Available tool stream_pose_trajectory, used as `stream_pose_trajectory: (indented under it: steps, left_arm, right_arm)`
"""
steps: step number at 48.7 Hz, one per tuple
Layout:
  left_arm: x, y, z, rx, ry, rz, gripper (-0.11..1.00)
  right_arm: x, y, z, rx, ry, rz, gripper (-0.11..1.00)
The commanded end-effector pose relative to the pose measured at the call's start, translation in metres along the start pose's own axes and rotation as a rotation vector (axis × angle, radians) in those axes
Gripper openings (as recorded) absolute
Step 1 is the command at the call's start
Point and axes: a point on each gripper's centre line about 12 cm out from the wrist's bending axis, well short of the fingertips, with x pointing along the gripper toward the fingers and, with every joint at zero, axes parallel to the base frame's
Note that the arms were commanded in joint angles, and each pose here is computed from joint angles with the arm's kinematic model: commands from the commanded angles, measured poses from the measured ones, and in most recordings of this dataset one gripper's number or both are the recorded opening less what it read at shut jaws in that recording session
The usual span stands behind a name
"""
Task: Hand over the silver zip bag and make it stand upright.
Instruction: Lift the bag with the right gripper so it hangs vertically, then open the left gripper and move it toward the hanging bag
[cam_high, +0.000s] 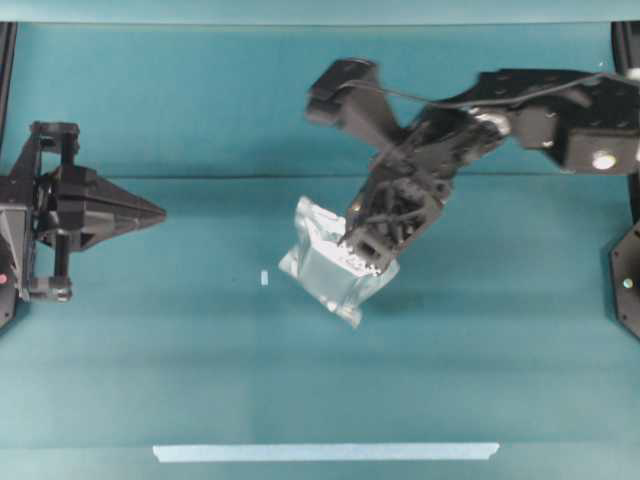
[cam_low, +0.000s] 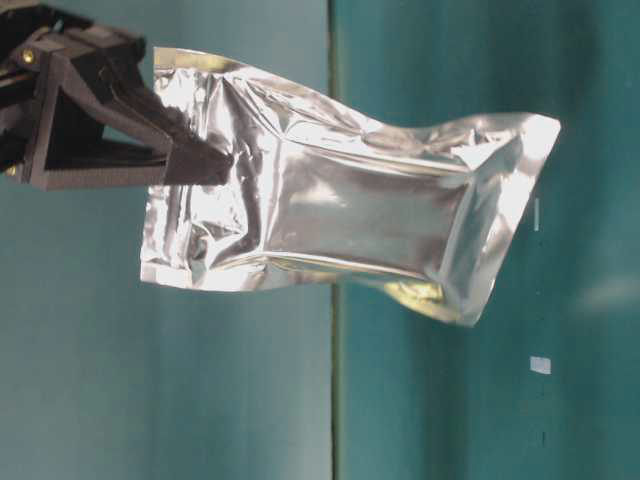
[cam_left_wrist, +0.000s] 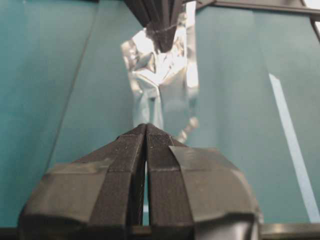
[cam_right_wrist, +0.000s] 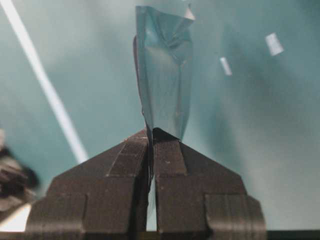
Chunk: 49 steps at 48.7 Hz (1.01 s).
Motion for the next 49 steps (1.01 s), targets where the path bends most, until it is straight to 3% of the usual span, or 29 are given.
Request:
stream_pose_trajectory:
  steps: [1, 12, 26, 29, 41, 44, 49]
  left_arm:
    - [0.003, 0.002, 0.002, -0.016, 0.000, 0.009, -0.01]
    - [0.009, 0.002, -0.003, -0.075, 0.024, 0.008, -0.01]
    - [0.010, 0.007, -0.016, -0.105, 0.042, 0.029, -0.01]
    - [0.011, 0.007, -0.019, -0.129, 0.052, 0.032, -0.01]
    - [0.026, 0.011, -0.032, -0.333, 0.106, 0.058, -0.01]
    - [0.030, 0.011, -0.036, -0.355, 0.115, 0.060, -0.01]
    - [0.036, 0.010, -0.037, -0.355, 0.094, 0.053, -0.01]
  right_arm:
    - [-0.010, 0.012, 0.008, -0.103, 0.008, -0.017, 0.01]
    - [-0.009, 0.024, 0.018, -0.274, 0.042, -0.064, 0.01]
    - [-0.005, 0.020, 0.019, -0.392, 0.029, -0.183, 0.01]
    - [-0.006, 0.019, 0.020, -0.420, 0.026, -0.208, 0.01]
    - [-0.001, 0.023, 0.019, -0.469, 0.026, -0.224, 0.01]
    - [0.000, 0.026, 0.018, -0.477, 0.026, -0.222, 0.01]
    - [0.002, 0.028, 0.016, -0.483, 0.032, -0.220, 0.01]
